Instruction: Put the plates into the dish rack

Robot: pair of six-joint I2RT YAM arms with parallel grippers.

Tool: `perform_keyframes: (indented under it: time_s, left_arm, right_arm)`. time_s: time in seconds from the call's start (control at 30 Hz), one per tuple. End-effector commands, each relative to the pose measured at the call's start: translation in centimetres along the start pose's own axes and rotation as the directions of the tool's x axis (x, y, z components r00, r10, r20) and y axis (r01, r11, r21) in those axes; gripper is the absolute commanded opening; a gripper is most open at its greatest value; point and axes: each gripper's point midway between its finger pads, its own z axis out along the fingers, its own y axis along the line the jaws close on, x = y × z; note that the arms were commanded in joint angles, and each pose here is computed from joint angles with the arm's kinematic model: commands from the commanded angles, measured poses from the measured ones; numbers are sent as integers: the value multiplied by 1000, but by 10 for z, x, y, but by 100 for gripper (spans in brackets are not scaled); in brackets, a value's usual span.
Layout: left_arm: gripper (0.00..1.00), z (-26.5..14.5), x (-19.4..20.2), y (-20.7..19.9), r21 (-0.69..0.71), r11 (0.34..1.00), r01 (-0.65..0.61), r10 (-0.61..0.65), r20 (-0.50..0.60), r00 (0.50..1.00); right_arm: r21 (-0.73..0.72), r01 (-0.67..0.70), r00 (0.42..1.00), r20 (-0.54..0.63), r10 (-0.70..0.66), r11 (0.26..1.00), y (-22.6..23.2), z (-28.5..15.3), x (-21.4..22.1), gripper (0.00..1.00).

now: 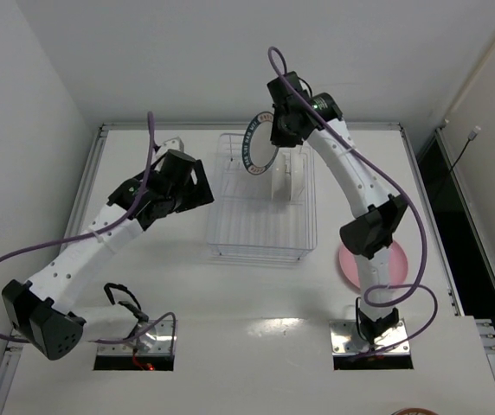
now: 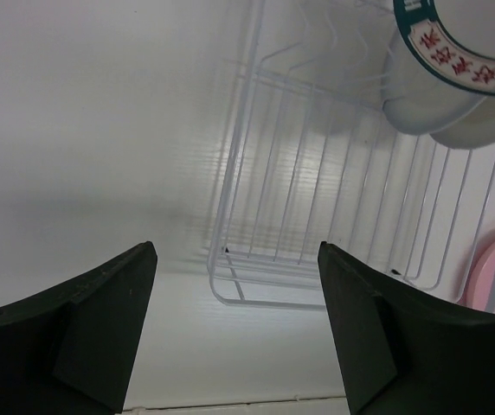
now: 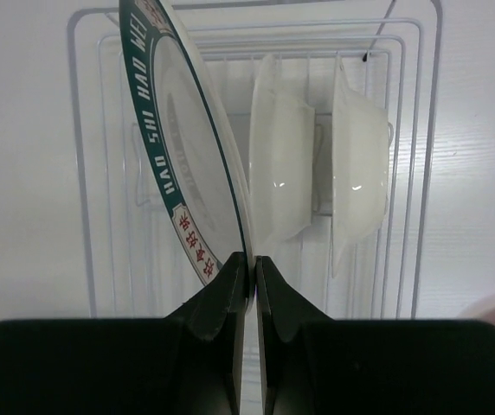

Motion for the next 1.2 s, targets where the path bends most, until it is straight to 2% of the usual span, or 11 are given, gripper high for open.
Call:
perform_keyframes:
  time_s: [0.0, 0.13, 0.27, 0.7, 0.97, 1.17]
  left_arm:
    - [72, -19, -14, -6, 6, 999, -42, 41, 92, 995]
    - [73, -27, -10, -17, 41, 996, -78, 74, 99, 992]
    - [75, -40, -9, -18, 60, 992, -109, 101, 130, 986]
    - [75, -59, 10, 3, 88, 988, -128, 116, 128, 985]
    - [75, -63, 13, 3, 111, 987, -117, 103, 122, 987]
    - [75, -67, 8, 3, 113, 986, -119, 103, 142, 984]
  right_arm:
    - [18, -47, 994, 97, 45, 999, 19, 5, -15, 0]
    - [94, -29, 996, 81, 21, 995, 18, 18, 2, 0]
    - [189, -29, 991, 131, 4, 982, 9, 18, 5, 0]
    - [279, -150, 967, 242, 82, 949, -10, 13, -8, 0]
    - [325, -86, 981, 195, 22, 942, 2, 33, 18, 0]
    - [345, -80, 971, 238, -4, 935, 4, 27, 12, 0]
